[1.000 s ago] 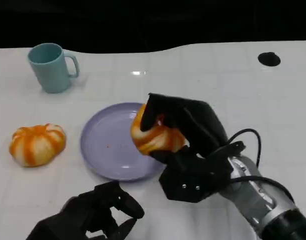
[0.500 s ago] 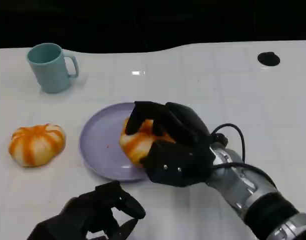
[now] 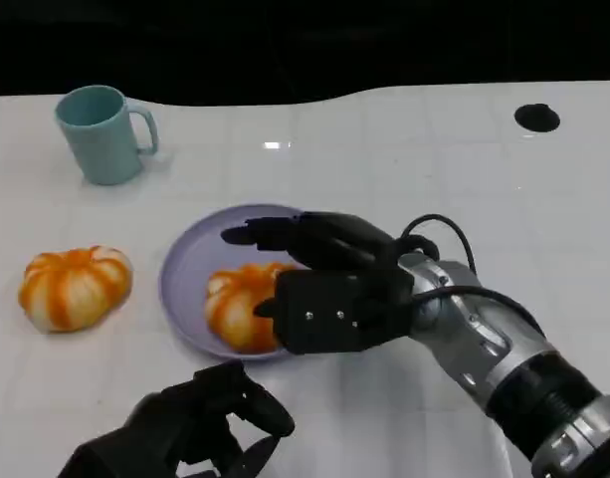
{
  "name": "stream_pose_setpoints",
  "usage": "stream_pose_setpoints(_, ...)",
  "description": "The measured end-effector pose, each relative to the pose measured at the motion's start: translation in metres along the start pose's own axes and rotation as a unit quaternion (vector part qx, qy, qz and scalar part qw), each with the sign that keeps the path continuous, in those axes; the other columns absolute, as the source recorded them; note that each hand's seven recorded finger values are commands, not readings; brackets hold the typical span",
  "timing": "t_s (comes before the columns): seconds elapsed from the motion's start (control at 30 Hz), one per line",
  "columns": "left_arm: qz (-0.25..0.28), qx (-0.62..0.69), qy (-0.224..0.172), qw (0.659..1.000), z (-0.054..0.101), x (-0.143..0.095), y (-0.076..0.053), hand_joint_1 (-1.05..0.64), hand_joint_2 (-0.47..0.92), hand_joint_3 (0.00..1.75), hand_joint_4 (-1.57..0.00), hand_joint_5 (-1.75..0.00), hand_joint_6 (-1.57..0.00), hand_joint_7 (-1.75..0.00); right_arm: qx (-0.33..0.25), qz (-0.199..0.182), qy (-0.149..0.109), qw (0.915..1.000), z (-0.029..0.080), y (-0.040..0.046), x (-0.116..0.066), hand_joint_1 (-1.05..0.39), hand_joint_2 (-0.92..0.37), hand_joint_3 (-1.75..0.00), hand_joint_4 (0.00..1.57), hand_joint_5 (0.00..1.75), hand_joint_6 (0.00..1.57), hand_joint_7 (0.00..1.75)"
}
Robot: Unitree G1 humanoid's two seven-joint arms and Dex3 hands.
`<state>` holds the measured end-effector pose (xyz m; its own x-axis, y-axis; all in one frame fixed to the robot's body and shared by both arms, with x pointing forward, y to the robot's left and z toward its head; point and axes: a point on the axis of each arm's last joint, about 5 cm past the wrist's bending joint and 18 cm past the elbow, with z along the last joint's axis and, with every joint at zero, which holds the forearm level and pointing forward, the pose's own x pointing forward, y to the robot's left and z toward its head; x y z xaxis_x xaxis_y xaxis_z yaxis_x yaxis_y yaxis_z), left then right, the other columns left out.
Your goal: Grasp the bread from the table and place it into the plate.
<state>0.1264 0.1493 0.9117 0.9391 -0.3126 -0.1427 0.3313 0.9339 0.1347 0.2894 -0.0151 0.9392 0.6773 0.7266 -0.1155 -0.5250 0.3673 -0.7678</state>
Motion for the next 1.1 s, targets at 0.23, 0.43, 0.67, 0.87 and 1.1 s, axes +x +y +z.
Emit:
stream_pose_setpoints(0.23, 0.001, -0.002, -0.001, 1.000, 0.000, 0.001, 0.000, -0.24, 0.81, 0.65, -0.63, -1.75, -0.63, -1.29, -0.024, -0.013, -0.012, 0.9996, 0.003, -0.0009, -0.006, -0.70, -0.92, -0.34, 0.10, 0.36, 0.25, 0.02)
stream_pose_setpoints(0.43, 0.002, -0.002, -0.002, 1.000, 0.000, 0.002, 0.001, -0.26, 0.80, 0.65, -0.66, -1.75, -0.63, -1.29, -0.031, -0.057, -0.034, 0.9973, 0.002, -0.0073, -0.023, -0.66, -0.92, -0.33, 0.08, 0.55, 0.30, 0.04)
stream_pose_setpoints(0.67, 0.001, 0.000, -0.001, 1.000, 0.000, 0.003, 0.001, -0.24, 0.81, 0.67, -0.69, -1.75, -0.62, -1.31, -0.021, -0.110, -0.064, 0.9916, 0.002, -0.0202, -0.053, -0.59, -0.92, -0.26, 0.15, 0.66, 0.39, 0.08)
stream_pose_setpoints(0.87, 0.003, -0.001, 0.002, 1.000, 0.000, 0.004, 0.001, -0.22, 0.80, 0.70, -0.71, -1.75, -0.62, -1.33, 0.006, -0.141, -0.075, 0.9871, -0.009, -0.0179, -0.085, -0.55, -0.92, -0.24, 0.21, 0.73, 0.44, 0.10)
stream_pose_setpoints(1.1, 0.005, -0.002, 0.003, 1.000, 0.000, 0.003, 0.001, -0.23, 0.79, 0.71, -0.68, -1.75, -0.61, -1.32, 0.013, -0.167, -0.081, 0.9824, -0.021, -0.0099, -0.114, -0.51, -0.92, -0.19, 0.27, 0.81, 0.50, 0.13)
